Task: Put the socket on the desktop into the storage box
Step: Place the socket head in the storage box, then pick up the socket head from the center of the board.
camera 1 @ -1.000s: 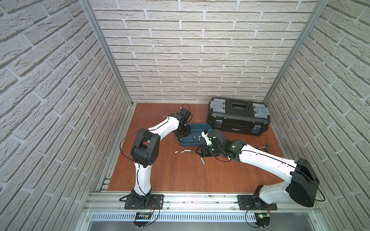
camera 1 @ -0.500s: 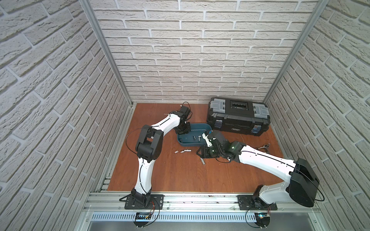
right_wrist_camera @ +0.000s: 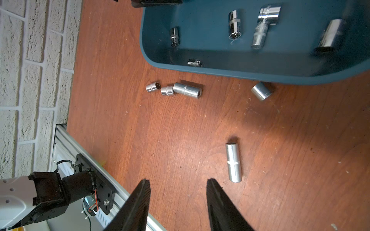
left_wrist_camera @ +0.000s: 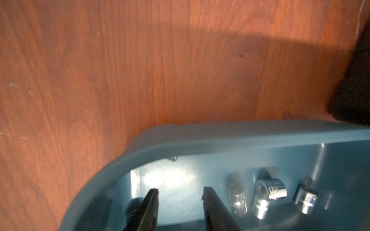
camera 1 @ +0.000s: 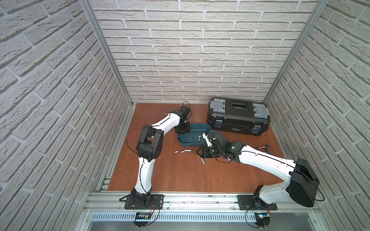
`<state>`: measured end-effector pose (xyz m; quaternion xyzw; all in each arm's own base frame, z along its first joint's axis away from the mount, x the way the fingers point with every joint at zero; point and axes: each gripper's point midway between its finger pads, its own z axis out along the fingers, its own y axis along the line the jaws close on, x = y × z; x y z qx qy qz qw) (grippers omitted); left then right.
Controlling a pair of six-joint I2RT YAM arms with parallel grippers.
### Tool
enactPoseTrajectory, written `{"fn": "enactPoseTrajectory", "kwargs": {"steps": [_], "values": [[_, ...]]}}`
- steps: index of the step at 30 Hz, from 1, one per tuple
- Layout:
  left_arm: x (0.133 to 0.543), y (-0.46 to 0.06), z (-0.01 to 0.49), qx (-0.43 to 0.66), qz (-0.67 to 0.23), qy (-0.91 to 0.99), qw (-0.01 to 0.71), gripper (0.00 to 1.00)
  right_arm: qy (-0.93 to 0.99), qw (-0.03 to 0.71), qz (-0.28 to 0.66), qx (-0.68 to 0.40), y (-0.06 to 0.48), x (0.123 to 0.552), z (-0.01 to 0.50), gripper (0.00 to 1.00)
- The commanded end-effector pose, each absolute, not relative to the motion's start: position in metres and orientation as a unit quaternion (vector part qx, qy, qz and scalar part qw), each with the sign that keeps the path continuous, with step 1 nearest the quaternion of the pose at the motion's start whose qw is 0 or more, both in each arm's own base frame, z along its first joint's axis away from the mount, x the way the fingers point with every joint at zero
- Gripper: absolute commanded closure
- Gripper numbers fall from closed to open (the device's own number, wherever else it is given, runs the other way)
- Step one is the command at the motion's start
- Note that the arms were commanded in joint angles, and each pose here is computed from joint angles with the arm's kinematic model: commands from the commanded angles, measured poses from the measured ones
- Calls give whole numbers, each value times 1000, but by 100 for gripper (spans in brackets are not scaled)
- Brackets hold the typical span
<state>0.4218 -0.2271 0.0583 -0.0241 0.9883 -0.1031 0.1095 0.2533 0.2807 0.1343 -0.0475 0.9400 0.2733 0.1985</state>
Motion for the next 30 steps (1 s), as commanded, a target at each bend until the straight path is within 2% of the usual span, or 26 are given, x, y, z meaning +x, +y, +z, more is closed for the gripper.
{"fn": "enactPoseTrajectory", "kwargs": {"steps": [1, 12, 30], "values": [[418, -223, 82, -18, -105, 986, 131, 53, 934, 214, 283, -40, 281, 258, 141, 49], [397, -221, 114, 1, -123, 980, 157, 49, 938, 218, 265, -50, 278, 261, 147, 49], [335, -210, 126, 4, -171, 972, 159, 47, 948, 210, 233, -55, 270, 261, 143, 49]]}}
